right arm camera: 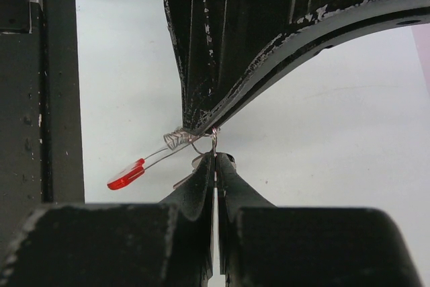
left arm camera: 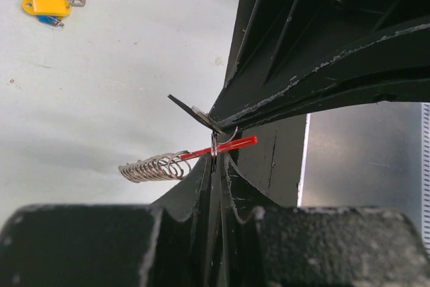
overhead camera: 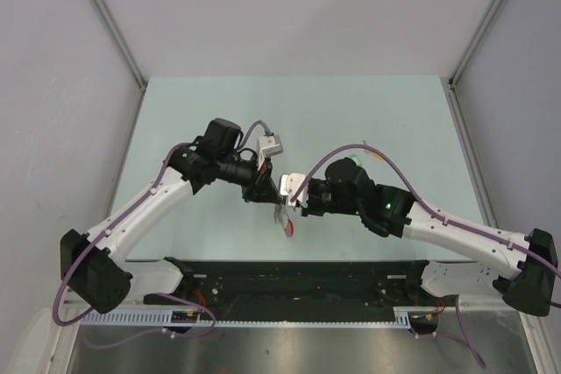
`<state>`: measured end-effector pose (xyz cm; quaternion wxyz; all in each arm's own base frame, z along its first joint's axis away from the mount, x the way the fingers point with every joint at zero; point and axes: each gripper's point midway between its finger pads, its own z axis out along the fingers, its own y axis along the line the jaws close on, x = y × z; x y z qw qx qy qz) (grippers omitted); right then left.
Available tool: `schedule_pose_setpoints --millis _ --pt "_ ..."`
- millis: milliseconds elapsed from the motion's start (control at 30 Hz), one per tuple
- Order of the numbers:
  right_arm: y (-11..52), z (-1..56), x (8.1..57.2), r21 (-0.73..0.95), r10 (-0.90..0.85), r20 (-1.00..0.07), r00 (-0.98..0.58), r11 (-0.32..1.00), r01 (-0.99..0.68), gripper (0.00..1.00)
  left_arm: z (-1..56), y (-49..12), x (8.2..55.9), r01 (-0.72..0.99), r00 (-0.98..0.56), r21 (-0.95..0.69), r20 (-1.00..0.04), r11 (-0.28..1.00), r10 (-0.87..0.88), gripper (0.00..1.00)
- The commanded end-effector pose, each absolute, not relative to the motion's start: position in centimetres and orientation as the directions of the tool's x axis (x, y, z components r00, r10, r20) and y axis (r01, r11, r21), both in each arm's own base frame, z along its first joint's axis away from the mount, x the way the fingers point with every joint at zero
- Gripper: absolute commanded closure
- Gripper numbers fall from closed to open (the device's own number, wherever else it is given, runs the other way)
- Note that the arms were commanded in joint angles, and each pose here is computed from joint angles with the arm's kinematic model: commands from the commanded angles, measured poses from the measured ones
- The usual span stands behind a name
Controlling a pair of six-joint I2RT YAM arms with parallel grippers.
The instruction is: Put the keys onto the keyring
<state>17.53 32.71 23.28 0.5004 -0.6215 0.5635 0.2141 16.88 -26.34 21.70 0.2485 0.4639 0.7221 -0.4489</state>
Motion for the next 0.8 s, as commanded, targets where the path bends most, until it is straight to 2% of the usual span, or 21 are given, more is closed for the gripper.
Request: schedule_pose_setpoints --millis 0,400,500,567,767 --pt "33.6 27.5 17.9 -0.425 -0.399 -0.855 0.331 0.175 -0.888 1.0 22.5 -26.6 15.8 0.901 -0.423 -0.421 -0.796 0.105 0.433 0.87" --pt "33.7 27.3 17.9 -0.427 -0.403 -0.853 0.332 0.17 -0.888 1.0 22.6 -27.4 15.7 0.897 -0.425 -0.434 -0.796 0.084 0.432 0.87" --pt "33.7 27.4 17.8 -0.429 -0.402 -0.852 0.335 0.17 -0.887 1.0 22.5 -27.4 15.8 0.896 -0.428 -0.436 -0.792 0.087 0.435 0.92" --pt "33.6 27.4 17.9 -0.429 -0.404 -0.852 0.334 0.174 -0.886 1.0 22.5 -27.3 15.9 0.899 -0.423 -0.428 -0.795 0.092 0.434 1.0" --pt "32.6 27.6 18.4 -0.439 -0.425 -0.845 0.324 0.207 -0.874 1.0 23.4 -27.0 16.7 0.921 -0.387 -0.367 -0.829 0.13 0.404 0.99"
